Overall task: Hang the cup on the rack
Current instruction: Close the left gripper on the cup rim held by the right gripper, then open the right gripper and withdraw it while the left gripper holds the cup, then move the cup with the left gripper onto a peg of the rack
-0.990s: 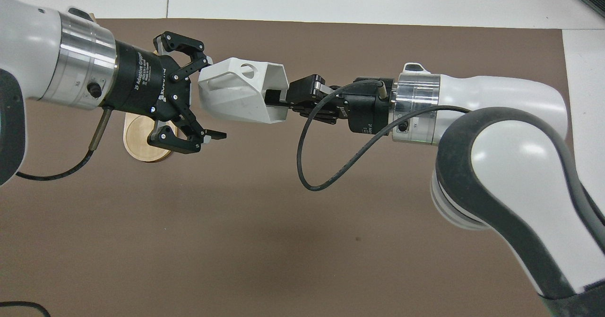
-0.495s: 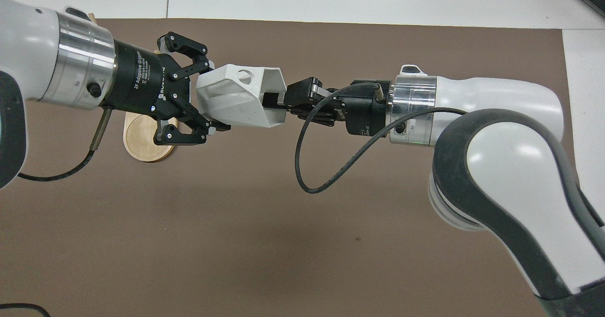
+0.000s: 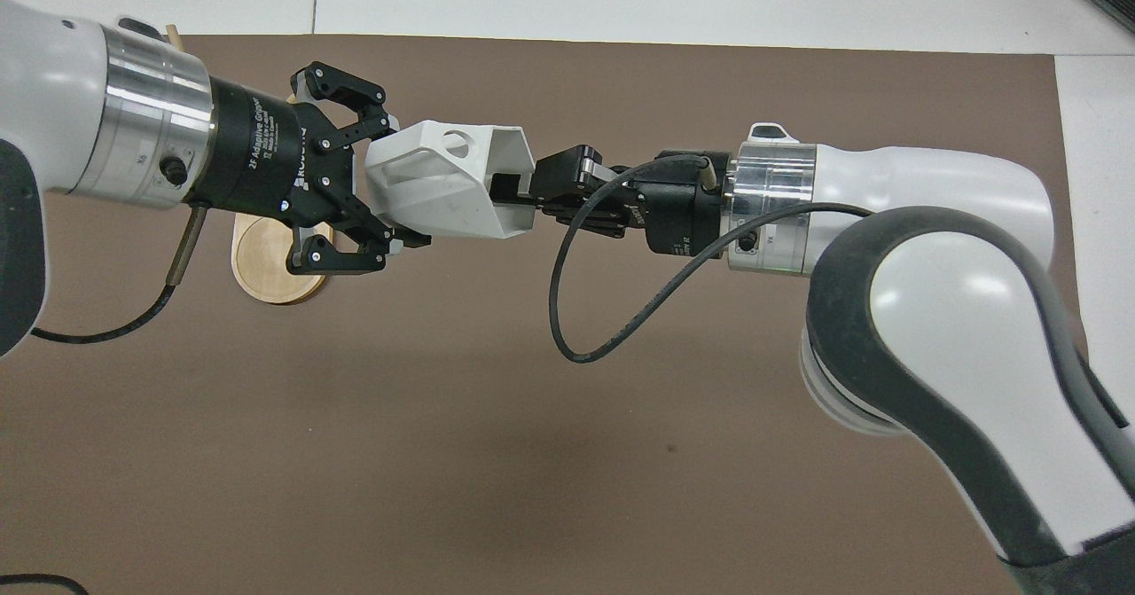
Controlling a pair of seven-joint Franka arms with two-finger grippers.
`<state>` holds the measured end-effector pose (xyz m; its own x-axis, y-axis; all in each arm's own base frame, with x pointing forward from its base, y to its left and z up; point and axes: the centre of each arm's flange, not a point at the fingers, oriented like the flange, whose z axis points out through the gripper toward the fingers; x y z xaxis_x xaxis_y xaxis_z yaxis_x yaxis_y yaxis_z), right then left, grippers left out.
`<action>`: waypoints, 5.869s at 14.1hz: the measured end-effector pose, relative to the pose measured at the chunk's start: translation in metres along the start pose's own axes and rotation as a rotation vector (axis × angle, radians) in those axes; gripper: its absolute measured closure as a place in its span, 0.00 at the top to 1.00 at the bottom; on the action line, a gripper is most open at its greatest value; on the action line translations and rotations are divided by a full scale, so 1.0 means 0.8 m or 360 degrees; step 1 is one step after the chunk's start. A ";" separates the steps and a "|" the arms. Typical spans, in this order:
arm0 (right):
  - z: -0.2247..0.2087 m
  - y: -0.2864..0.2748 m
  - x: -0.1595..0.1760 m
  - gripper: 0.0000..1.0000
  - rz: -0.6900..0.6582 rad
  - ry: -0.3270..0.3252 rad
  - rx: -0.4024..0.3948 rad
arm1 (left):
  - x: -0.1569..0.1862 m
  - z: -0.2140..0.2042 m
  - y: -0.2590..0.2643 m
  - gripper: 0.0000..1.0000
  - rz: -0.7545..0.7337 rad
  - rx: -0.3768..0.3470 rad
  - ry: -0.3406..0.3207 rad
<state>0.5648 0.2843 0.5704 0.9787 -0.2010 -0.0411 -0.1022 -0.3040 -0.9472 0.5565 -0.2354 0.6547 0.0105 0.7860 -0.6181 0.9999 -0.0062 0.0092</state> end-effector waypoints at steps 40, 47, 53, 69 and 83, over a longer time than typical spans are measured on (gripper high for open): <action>-0.210 0.151 0.098 1.00 -0.0673 0.0010 -0.2017 | 0.227 0.084 0.062 0.72 -0.1679 -0.0691 -0.0043; -0.213 0.152 0.098 1.00 -0.0695 0.0008 -0.2057 | 0.245 0.084 0.063 0.72 -0.1842 -0.0803 -0.0121; -0.213 0.151 0.098 1.00 -0.0699 0.0007 -0.2065 | 0.263 0.096 0.058 0.72 -0.1907 -0.0821 -0.0123; -0.214 0.138 0.076 1.00 -0.0325 0.0067 -0.2017 | 0.256 0.083 0.058 0.72 -0.1927 -0.0918 -0.0224; -0.215 0.127 0.070 1.00 -0.0258 0.0061 -0.1903 | 0.278 0.074 0.059 0.72 -0.1984 -0.0932 -0.0221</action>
<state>0.5782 0.0819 0.5266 0.9916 -0.1020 0.0796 -0.0986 -0.9941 -0.0463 0.6058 -0.0971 0.4713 -0.8453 0.0130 -0.5341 0.2022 0.9331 -0.2974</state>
